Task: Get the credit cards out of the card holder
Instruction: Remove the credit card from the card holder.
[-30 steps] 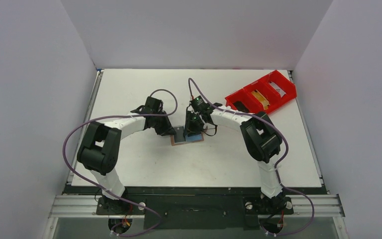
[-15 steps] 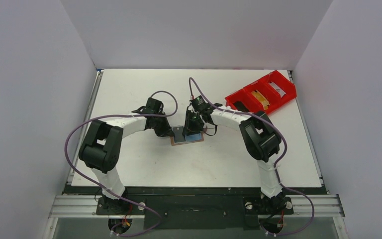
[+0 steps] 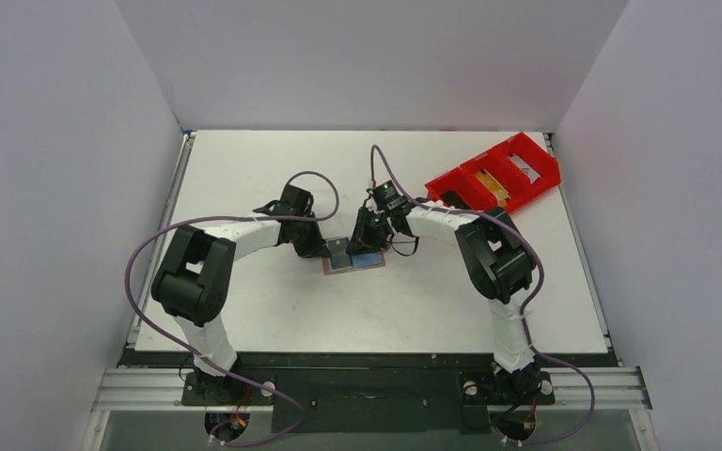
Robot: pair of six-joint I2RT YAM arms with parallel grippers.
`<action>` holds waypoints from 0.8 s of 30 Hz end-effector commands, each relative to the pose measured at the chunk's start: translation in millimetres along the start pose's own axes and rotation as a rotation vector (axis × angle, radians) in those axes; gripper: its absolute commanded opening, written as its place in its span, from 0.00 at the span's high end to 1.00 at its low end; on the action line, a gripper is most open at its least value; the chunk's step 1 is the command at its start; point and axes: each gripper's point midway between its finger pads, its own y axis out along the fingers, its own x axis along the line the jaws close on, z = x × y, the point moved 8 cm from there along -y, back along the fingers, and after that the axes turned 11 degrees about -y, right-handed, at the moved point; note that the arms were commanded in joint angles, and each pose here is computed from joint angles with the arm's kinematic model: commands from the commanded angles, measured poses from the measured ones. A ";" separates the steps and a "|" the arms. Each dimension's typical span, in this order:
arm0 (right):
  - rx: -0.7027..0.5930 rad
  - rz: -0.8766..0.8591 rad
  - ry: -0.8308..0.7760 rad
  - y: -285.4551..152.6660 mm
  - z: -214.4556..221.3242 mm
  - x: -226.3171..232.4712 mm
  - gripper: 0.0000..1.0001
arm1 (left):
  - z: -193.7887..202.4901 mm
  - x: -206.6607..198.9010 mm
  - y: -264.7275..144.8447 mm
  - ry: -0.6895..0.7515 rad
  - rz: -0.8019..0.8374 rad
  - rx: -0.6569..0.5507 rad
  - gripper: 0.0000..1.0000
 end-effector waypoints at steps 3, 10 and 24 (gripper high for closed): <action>0.012 0.046 0.033 26.4 15.5 -22.4 0.81 | 7.4 -7.4 12.6 0.021 -0.025 0.014 1.00; 0.005 0.023 0.057 25.6 16.5 -26.5 0.91 | 9.5 -5.2 17.7 0.006 -0.047 0.019 1.00; -0.082 -0.080 0.134 12.2 9.0 -41.3 1.00 | 7.3 19.3 18.2 -0.045 -0.167 -0.009 1.00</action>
